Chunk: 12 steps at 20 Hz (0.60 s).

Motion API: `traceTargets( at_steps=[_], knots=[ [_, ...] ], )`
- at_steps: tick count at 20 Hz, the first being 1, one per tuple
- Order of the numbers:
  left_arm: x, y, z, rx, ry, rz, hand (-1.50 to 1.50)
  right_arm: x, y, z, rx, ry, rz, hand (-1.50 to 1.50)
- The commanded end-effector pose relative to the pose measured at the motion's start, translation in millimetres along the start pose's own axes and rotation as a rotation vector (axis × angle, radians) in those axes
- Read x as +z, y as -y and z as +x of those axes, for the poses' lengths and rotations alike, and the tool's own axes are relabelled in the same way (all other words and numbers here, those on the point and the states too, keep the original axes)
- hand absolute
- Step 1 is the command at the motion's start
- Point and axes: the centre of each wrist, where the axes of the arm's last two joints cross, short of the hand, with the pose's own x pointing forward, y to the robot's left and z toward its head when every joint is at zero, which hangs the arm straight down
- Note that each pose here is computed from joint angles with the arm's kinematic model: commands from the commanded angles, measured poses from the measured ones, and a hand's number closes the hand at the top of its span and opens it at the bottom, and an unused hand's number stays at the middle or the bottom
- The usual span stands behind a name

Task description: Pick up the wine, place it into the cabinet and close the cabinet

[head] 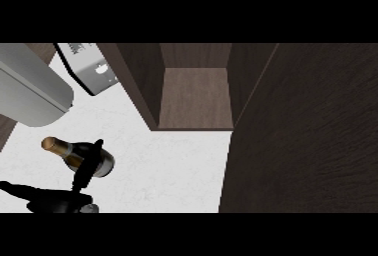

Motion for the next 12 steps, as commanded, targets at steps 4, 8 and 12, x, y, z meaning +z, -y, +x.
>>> traceTargets(
  at_steps=[4,8,12],
  knots=[
    [-1.1,0.5,-4.6,-0.012,-0.027,-0.007,-1.50,5.5,1.7,17.9,0.012,0.048,0.004,-1.50],
    [-14.4,5.0,-4.7,-0.022,-0.034,0.003,-1.50,8.4,-7.9,23.2,-0.005,0.041,0.029,-1.50],
    [2.6,9.5,3.4,0.024,-0.051,-0.014,-1.50,7.4,-7.7,19.2,-0.003,0.044,0.003,-1.50]
  ],
)
